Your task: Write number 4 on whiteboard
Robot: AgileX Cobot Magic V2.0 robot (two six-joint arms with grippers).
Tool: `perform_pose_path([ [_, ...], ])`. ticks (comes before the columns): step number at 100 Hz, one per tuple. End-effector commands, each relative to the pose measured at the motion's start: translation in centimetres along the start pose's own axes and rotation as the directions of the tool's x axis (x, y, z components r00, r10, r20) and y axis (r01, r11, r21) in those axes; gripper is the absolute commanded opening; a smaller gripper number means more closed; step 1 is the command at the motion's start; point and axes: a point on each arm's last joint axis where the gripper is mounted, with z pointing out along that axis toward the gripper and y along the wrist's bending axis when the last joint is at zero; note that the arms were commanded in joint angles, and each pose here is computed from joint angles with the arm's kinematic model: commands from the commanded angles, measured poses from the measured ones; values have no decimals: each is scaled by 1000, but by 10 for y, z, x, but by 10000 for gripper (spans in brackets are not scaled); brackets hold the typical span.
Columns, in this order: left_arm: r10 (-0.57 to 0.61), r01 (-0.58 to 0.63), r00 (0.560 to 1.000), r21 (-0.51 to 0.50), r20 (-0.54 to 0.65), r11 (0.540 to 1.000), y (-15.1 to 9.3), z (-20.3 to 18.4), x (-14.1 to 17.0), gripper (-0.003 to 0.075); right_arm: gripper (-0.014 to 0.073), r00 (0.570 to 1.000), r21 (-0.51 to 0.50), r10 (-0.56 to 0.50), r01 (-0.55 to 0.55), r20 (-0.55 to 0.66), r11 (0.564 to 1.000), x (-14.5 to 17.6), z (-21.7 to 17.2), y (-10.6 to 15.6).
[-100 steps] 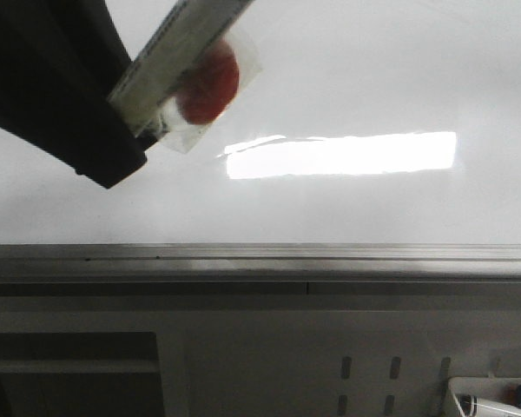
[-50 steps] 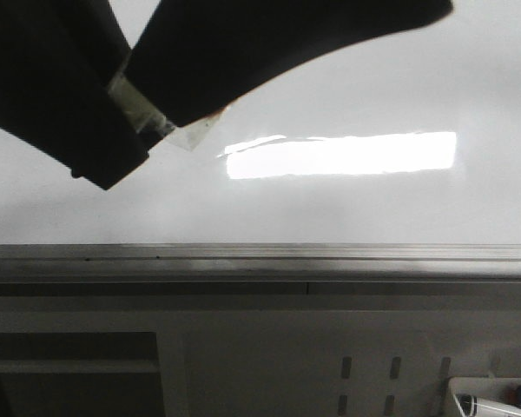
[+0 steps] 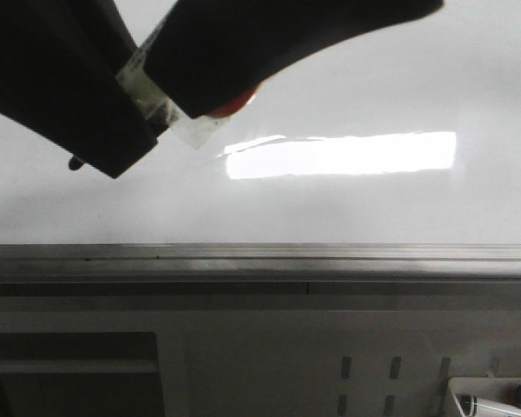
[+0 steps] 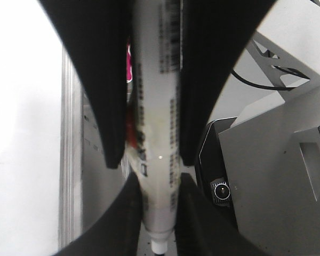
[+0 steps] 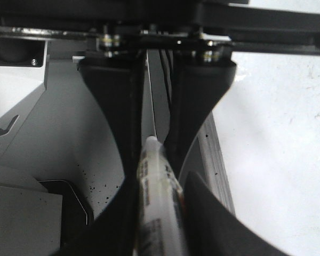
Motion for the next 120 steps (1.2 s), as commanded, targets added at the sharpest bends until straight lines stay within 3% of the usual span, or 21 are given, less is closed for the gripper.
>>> perform_pose_path([
  [1, 21, -18, 993, -20, 112, 1000, -3, -13, -18, -20, -72, 997, 54, -16, 13, 69, 998, -13, -9, -6],
  [13, -20, 24, 992, -35, 125, 999, -3, -15, -20, 22, -72, 997, 54, -16, 13, 69, 998, -13, -9, -6],
  [31, -127, 152, 977, -142, 172, 978, -1, -36, -18, 309, -71, 997, 68, 36, -41, 70, 997, -11, -11, -9],
  [41, -158, 207, 963, -222, 221, 953, -2, -54, -14, 379, -69, 995, 90, 79, -84, 60, 992, -4, -13, -14],
  [60, -238, 367, 902, -350, 360, 862, -12, -79, 7, 377, -54, 985, 146, 162, -170, 64, 975, 17, -23, -18],
  [72, -283, 478, 848, -416, 448, 774, -25, -81, 27, 363, -54, 972, 212, 213, -230, 98, 950, 30, -36, -20],
  [103, -333, 703, 669, -421, 665, 573, -58, -65, 67, 181, -54, 899, 364, 371, -434, 232, 824, 65, -48, -26],
  [120, -311, 711, 653, -417, 691, 566, -65, -67, 67, 62, -54, 872, 420, 379, -483, 308, 769, 64, -51, -33],
])
